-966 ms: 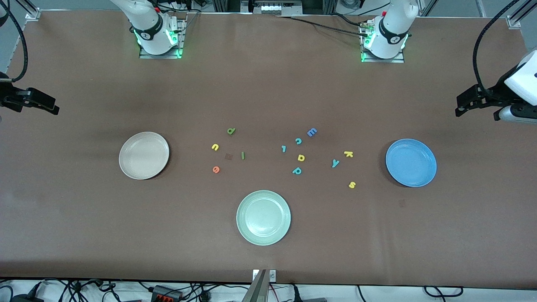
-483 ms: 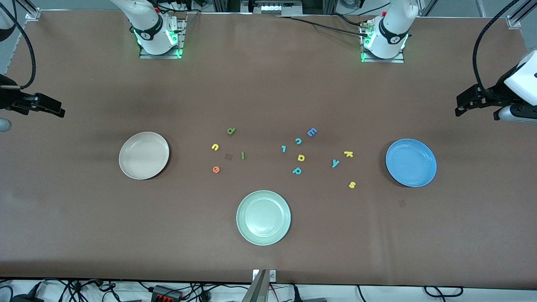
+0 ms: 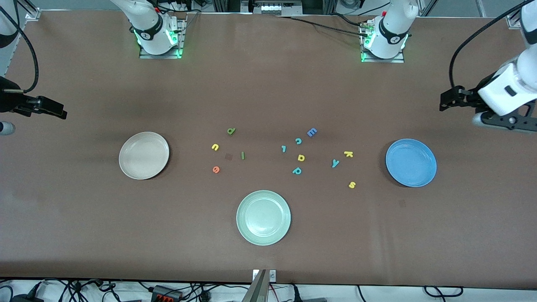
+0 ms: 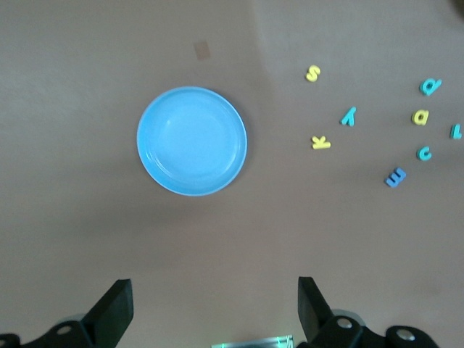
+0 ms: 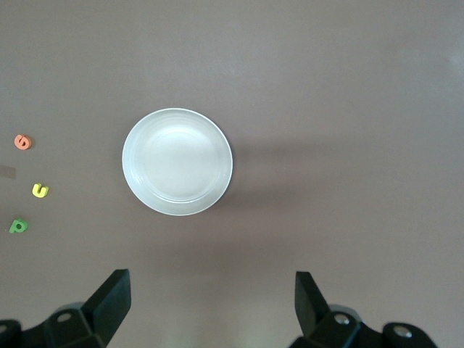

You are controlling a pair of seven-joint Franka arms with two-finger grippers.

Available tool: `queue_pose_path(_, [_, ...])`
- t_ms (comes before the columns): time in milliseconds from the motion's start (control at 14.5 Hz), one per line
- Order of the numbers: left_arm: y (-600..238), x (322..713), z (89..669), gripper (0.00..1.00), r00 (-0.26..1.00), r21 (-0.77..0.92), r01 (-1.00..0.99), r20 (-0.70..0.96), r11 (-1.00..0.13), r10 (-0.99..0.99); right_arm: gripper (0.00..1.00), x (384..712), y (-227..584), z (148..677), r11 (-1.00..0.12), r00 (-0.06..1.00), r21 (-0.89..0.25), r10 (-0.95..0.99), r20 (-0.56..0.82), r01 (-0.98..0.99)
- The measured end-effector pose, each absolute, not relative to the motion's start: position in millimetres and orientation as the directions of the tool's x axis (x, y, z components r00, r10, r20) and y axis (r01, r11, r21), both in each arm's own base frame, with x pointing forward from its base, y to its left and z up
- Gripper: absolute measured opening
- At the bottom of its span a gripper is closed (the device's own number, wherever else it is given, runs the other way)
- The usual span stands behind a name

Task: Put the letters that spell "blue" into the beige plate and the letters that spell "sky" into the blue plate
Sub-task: 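Move the right gripper to the yellow u while the left gripper reaches the yellow s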

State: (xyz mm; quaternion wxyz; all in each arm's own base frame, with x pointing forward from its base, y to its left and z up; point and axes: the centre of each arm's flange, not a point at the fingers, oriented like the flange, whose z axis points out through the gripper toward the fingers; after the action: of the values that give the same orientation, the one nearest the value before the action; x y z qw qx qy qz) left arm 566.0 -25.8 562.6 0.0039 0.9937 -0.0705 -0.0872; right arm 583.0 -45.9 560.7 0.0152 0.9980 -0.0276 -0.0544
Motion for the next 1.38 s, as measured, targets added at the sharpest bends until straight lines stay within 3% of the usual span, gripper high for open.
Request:
queue_pose_path(276, [-27, 566, 563, 1.0, 0.973, 0.021, -0.142, -0.18, -0.99, -0.143, 1.0, 597, -19, 522, -0.999, 0.986, 0.032, -0.006, -0.169, -0.001])
queue_pose_path(690, [-28, 587, 556, 1.0, 0.972, 0.024, -0.153, -0.178, -0.988, -0.154, 1.0, 623, 106, 413, -0.982, 0.954, 0.035, 0.171, -0.248, 0.185])
queue_pose_path(966, [-29, 608, 546, 1.0, 0.951, 0.043, -0.25, -0.175, -0.967, -0.254, 1.0, 630, 145, 334, -0.983, 0.941, -0.064, 0.184, -0.284, 0.173])
queue_pose_path(1379, [-47, 618, 533, 1.0, 0.945, 0.083, -0.264, -0.179, -0.961, -0.275, 1.0, 615, 247, 268, -0.986, 0.954, -0.028, 0.166, -0.25, 0.164])
